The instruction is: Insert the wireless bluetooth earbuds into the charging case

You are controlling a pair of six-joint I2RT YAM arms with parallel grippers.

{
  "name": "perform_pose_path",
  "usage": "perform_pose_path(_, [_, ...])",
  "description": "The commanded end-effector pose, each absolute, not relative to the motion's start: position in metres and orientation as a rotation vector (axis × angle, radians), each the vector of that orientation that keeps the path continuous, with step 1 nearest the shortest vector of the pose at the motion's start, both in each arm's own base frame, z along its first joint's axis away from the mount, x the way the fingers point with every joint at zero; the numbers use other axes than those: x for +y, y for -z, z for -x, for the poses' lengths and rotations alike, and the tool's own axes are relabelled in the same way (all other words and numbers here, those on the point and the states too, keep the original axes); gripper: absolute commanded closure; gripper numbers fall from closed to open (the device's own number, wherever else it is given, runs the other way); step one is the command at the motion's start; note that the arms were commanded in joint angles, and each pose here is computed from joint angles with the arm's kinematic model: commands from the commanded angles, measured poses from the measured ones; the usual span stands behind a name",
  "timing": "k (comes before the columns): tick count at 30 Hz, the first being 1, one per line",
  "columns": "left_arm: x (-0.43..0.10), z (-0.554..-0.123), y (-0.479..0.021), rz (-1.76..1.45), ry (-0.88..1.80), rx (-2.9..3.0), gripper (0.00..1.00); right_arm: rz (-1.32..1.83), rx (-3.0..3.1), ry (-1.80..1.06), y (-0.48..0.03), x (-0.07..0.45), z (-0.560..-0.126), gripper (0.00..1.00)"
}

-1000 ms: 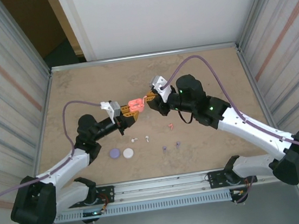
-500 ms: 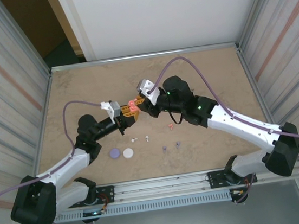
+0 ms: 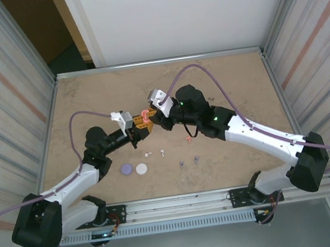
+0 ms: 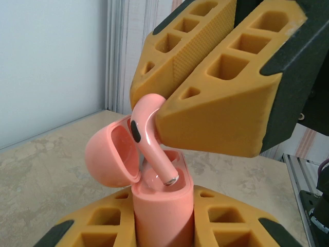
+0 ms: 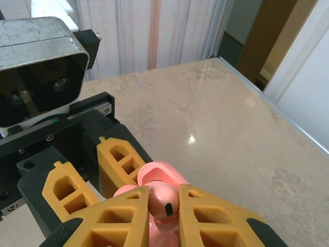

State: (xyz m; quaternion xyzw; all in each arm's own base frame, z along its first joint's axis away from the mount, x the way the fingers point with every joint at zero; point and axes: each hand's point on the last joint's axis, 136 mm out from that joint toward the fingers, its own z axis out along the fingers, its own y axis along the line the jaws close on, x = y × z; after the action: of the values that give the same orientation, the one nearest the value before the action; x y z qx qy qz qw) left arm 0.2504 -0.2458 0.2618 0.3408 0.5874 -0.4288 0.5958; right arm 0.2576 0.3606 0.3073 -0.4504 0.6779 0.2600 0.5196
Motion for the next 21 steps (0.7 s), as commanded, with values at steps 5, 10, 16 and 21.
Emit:
perform_pose_path(5, [-0.249,-0.246,-0.28,-0.803,1.011,1.301,1.0,1.087,1.596,-0.601,-0.317,0.364,-0.259,0.84])
perform_pose_path(10, [-0.249,-0.246,-0.28,-0.803,1.012,1.3,1.0,1.095,1.602,-0.601,-0.315,0.365,-0.258,0.83])
perform_pose_path(16, [-0.249,-0.245,-0.28,-0.804,1.014,1.3,1.0,1.115,1.61,-0.602,-0.31,0.366,-0.256,0.83])
perform_pose_path(21, [-0.249,-0.246,-0.28,-0.802,1.014,1.302,1.0,1.136,1.616,-0.608,-0.306,0.367,-0.253,0.83])
